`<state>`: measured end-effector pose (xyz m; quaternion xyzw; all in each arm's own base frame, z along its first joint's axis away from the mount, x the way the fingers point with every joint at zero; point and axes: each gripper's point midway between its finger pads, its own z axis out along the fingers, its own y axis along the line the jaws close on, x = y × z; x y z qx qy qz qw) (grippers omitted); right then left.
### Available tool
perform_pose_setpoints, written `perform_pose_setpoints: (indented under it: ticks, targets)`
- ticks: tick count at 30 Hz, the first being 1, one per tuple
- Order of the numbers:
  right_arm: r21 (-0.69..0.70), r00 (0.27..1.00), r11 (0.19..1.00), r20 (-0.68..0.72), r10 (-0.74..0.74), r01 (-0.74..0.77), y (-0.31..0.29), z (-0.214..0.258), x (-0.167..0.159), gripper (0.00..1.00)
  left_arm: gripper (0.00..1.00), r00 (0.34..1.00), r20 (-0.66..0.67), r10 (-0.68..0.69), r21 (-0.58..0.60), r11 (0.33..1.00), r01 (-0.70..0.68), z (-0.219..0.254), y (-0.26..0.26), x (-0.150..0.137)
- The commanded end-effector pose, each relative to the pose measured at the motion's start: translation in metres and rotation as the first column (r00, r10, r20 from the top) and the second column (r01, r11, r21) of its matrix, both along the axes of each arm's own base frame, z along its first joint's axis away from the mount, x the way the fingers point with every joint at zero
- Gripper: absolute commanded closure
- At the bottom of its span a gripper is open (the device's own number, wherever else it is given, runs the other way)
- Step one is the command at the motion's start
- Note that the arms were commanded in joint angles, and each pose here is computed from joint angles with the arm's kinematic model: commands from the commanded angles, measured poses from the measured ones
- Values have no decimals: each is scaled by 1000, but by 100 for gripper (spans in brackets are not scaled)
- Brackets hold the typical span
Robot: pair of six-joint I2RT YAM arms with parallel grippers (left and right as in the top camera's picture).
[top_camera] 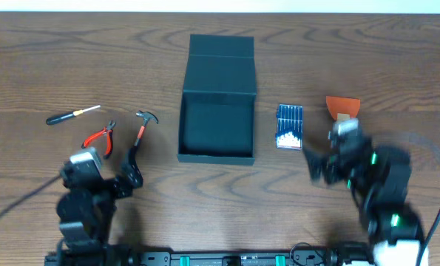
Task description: Pack container
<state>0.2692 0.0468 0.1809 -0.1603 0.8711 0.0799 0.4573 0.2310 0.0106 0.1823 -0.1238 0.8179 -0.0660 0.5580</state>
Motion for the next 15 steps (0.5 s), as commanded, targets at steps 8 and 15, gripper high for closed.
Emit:
perform_pose_setpoints:
  ticks: [8,15]
  targets:
    - [155,995,987,-91,49,-35,16,106,121,1,2,968,-251,-21,94,995,46,81,10,76]
    - [201,956,953,-232,-178,226,-11,101,136,1,2,920,-388,-56,139,983,118,85,14,125]
